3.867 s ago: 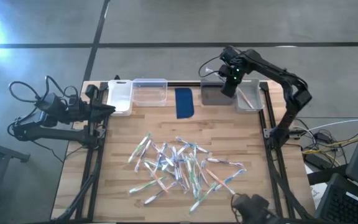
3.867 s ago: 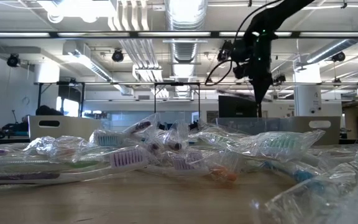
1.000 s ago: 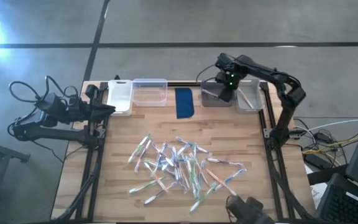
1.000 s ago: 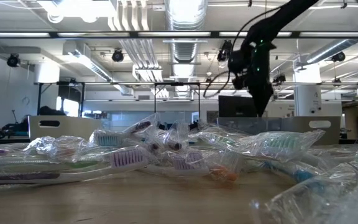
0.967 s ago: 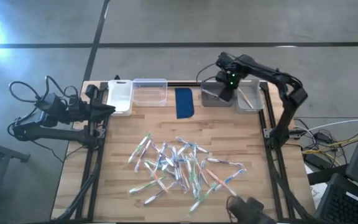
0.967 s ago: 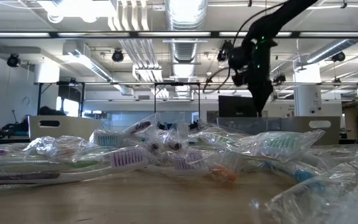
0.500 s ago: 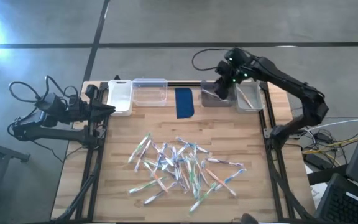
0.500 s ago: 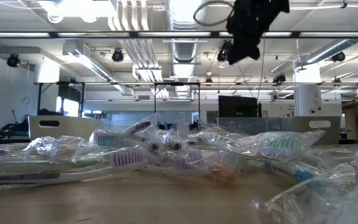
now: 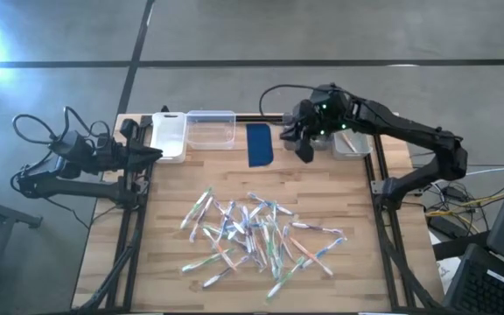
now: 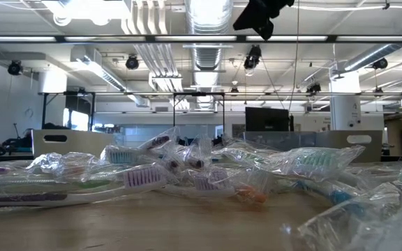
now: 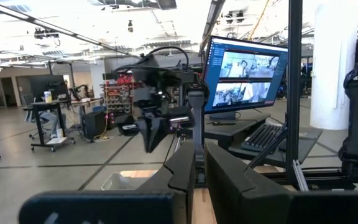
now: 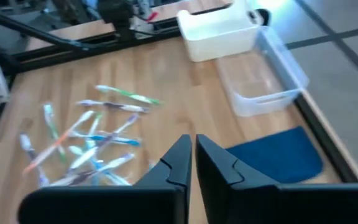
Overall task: Pick & Place Toothbrushes
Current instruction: Put the green toothbrush into the transparent bin
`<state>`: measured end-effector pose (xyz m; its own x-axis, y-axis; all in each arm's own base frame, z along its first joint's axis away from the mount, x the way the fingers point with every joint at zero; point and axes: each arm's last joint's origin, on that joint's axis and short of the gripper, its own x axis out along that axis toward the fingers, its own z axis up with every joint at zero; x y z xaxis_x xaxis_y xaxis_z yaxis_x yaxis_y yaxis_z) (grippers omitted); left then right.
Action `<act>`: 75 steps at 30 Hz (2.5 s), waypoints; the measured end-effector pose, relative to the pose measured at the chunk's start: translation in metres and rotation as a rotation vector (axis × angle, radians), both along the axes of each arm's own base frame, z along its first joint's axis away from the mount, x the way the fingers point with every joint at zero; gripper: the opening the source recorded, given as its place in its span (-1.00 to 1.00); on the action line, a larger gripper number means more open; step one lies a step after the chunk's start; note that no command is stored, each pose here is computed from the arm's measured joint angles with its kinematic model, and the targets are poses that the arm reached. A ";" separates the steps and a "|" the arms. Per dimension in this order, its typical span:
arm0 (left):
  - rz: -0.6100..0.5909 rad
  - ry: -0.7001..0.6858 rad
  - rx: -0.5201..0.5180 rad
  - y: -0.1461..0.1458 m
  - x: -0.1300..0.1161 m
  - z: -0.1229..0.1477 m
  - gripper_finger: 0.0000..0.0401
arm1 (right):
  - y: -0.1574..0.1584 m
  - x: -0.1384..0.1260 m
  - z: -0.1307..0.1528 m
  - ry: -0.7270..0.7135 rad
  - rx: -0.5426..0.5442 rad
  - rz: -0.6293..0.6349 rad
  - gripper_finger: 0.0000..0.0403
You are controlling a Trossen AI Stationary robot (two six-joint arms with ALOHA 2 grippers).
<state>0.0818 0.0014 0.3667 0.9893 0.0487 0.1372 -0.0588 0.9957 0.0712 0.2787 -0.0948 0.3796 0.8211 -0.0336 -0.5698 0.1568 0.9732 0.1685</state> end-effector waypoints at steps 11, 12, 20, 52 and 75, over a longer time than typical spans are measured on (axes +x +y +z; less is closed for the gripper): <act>0.000 0.000 0.000 0.000 0.000 0.000 -0.79 | 0.036 0.021 0.005 -0.092 -0.042 0.117 -0.96; 0.000 0.001 0.000 0.000 0.000 0.000 -0.79 | 0.038 0.022 0.005 -0.098 -0.049 0.128 -0.96; 0.000 0.000 0.000 0.000 0.000 0.000 -0.79 | 0.048 0.024 0.006 -0.112 -0.025 0.151 -0.96; 0.000 0.000 0.000 0.000 0.000 0.000 -0.79 | 0.112 0.075 -0.041 0.002 0.081 0.167 -0.96; 0.000 0.000 0.000 0.000 0.000 0.000 -0.79 | 0.203 0.044 -0.047 0.149 0.074 0.178 -0.96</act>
<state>0.0818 0.0014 0.3667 0.9894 0.0488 0.1369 -0.0590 0.9957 0.0713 0.3227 0.1080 0.3321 0.7174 0.1498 -0.6804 0.0127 0.9736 0.2278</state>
